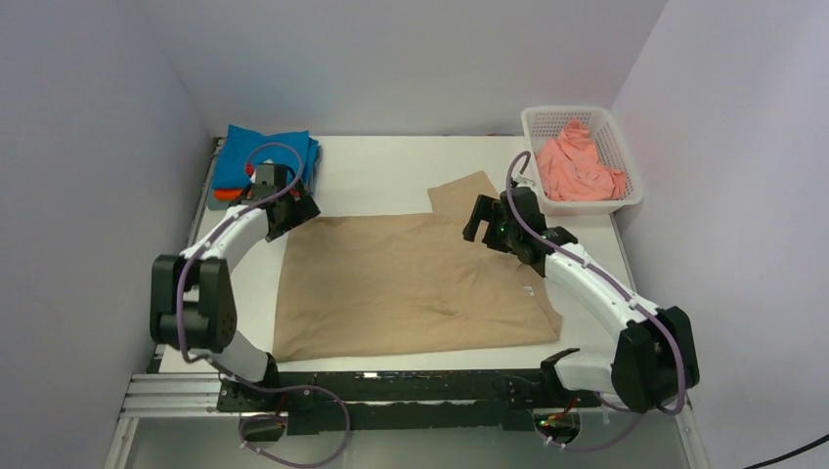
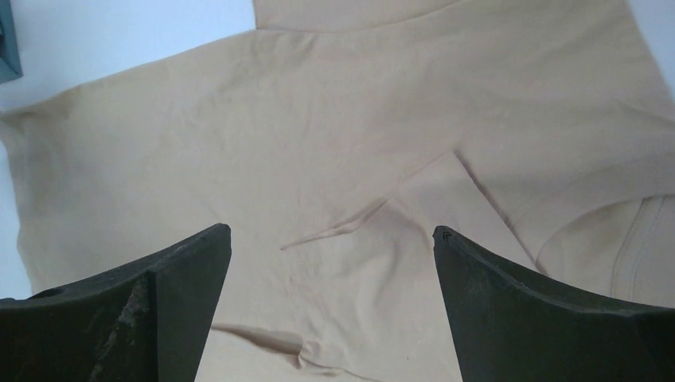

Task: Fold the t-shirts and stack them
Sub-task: Grab the side of the flattened tshirt furthest away from the robot with both arms

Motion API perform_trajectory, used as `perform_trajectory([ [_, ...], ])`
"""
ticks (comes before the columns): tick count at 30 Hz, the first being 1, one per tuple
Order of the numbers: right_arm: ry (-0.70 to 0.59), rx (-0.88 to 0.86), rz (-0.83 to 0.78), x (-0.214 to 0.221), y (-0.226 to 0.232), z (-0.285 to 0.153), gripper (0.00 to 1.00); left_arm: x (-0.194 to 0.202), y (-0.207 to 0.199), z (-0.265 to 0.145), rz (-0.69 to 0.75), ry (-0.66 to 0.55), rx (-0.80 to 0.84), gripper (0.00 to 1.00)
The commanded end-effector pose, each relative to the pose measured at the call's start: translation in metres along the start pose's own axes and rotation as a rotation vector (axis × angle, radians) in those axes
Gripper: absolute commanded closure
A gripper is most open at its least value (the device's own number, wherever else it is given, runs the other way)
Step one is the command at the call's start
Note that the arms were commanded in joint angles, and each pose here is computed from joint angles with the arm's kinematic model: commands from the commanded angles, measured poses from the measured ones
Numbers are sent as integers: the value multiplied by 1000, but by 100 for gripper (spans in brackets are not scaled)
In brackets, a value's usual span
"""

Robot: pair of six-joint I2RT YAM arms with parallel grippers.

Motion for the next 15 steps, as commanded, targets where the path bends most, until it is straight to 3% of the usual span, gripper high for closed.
perform_trajectory([
  [1,-49,-44,-21,-24,9,8,0,-25,-10,27,56,-30,26,1],
  [9,-26,-38,-27,-23,1,20,0,-40,-4,79,37,5,-42,15],
  [15,-5,-41,-20,-19,-3,26,0,-38,-1,100,29,12,-78,20],
])
Point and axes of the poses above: each gripper's point midway between its finger pads, its own z axis out along the fingers, its own y axis along the line the jaws close on, x = y × z, the point moved 7 cm from there along -z, back along the fingers, and after that the axes turned 9 degrees about -z, right-handed, at the moved point
